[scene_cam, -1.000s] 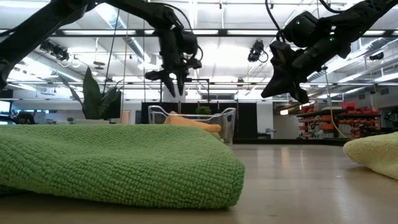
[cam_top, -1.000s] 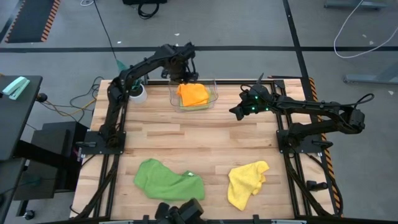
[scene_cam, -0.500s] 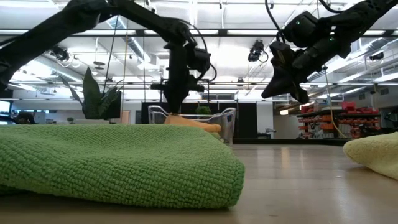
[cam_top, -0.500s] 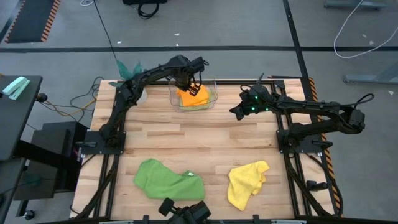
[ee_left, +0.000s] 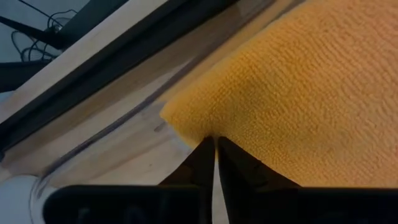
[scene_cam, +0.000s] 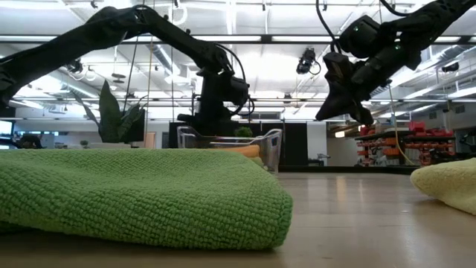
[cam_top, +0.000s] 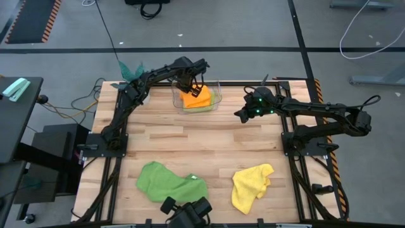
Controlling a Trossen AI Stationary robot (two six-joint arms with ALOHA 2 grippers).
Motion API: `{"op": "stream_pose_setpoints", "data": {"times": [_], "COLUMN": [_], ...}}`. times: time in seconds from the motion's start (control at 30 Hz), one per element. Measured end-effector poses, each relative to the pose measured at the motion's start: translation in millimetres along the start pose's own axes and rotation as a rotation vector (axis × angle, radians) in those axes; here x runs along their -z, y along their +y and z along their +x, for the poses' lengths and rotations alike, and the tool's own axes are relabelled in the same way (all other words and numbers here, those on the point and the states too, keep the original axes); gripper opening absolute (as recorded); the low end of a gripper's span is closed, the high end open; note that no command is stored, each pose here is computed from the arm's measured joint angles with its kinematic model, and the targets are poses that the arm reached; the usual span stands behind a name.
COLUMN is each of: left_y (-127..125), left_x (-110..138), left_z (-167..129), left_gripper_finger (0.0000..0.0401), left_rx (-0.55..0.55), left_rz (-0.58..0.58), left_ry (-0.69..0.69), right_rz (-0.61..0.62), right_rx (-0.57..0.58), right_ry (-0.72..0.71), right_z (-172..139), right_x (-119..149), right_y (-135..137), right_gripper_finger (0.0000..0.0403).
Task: Fold microfiber towels
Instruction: Put the orange microfiber cloth into the transparent bin, then fold the green microfiber cloth
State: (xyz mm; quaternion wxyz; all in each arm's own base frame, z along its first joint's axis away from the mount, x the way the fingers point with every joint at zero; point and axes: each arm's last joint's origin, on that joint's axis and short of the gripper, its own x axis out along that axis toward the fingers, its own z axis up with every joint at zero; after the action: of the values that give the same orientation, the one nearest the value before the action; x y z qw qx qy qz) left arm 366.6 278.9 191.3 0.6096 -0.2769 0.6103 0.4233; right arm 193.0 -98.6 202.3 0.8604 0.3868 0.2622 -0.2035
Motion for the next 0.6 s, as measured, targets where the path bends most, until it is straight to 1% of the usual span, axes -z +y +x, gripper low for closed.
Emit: {"op": "stream_pose_setpoints", "data": {"times": [0.1,0.17,0.27,0.4,0.5,0.6], "left_y": [1,4,7,12,12,4], "left_x": [0,2,6,14,31,55], "left_z": [-3,-13,-38,-81,-110,-134], "left_gripper_finger": [0.0015,0.0007,0.0007,0.0027,0.0041,0.0048], "left_rx": [0.002,0.007,0.027,0.061,0.071,0.072], "left_rz": [0.001,-0.001,-0.003,-0.002,0.025,0.081], "left_ry": [-0.005,-0.016,-0.065,-0.138,-0.150,-0.145], "right_rz": [0.003,0.004,0.002,-0.011,-0.037,-0.048], "right_rx": [0.006,0.009,0.013,0.014,0.015,0.016], "right_ry": [0.009,0.013,0.019,0.019,0.021,0.024], "right_z": [0,0,0,0,0,0], "right_x": [1,1,2,2,2,2], "right_y": [-1,-1,-1,-1,-1,-2], "right_gripper_finger": [0.0007,0.0007,0.0007,0.0007,0.0008,0.0009]}}
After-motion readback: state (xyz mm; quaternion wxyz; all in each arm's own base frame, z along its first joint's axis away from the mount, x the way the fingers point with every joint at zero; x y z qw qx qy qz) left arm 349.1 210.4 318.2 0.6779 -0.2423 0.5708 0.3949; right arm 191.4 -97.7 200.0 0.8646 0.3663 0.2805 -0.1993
